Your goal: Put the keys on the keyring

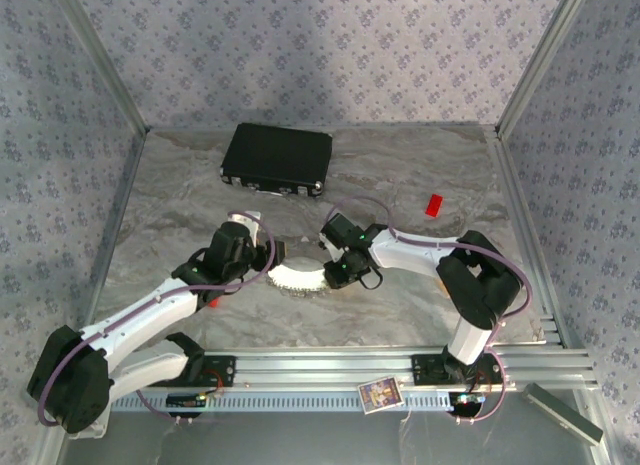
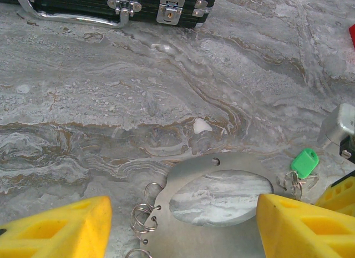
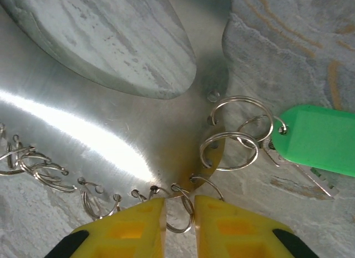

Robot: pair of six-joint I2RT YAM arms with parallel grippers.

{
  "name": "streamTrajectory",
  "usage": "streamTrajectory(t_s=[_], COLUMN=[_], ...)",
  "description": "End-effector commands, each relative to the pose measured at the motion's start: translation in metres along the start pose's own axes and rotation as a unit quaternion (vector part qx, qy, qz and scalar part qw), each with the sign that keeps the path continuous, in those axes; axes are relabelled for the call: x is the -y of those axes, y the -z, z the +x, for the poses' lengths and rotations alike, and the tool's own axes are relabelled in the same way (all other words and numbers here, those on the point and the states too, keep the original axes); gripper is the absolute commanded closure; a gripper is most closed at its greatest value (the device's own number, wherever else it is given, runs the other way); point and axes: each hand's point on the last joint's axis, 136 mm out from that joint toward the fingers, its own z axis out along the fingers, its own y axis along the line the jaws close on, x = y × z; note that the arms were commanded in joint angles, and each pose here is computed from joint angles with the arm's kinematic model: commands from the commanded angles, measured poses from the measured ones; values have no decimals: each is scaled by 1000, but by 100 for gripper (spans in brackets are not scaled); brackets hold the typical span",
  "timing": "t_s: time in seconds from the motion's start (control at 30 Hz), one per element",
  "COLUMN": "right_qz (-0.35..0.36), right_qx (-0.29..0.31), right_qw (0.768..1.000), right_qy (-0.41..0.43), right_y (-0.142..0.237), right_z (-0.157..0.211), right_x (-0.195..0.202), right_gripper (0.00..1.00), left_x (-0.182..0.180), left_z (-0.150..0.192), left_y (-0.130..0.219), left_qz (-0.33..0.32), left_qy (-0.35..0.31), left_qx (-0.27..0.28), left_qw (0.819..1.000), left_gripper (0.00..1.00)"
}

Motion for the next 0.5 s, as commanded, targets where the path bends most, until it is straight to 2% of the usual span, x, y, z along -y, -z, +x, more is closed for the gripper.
streamTrajectory(t_s=[0.0, 0.23, 0.47], right_qz=[-20, -61, -62], right_qx=[2, 36, 60], right_qw=[1000, 997, 995], right_qy=[-11, -21, -40], right_y=[5, 23, 34], right_z=[-4, -16, -20], right_x=[-9, -21, -15], right_gripper=[82, 90, 91], left_x=[4, 4, 4], left_z=[-6, -6, -6], left_y=[-1, -2, -4], left_qz=[8, 8, 8], left_qy=[7, 6, 7], left_qx=[9, 8, 7], left_qw=[1000, 1000, 1000], left_gripper=[31, 31, 31])
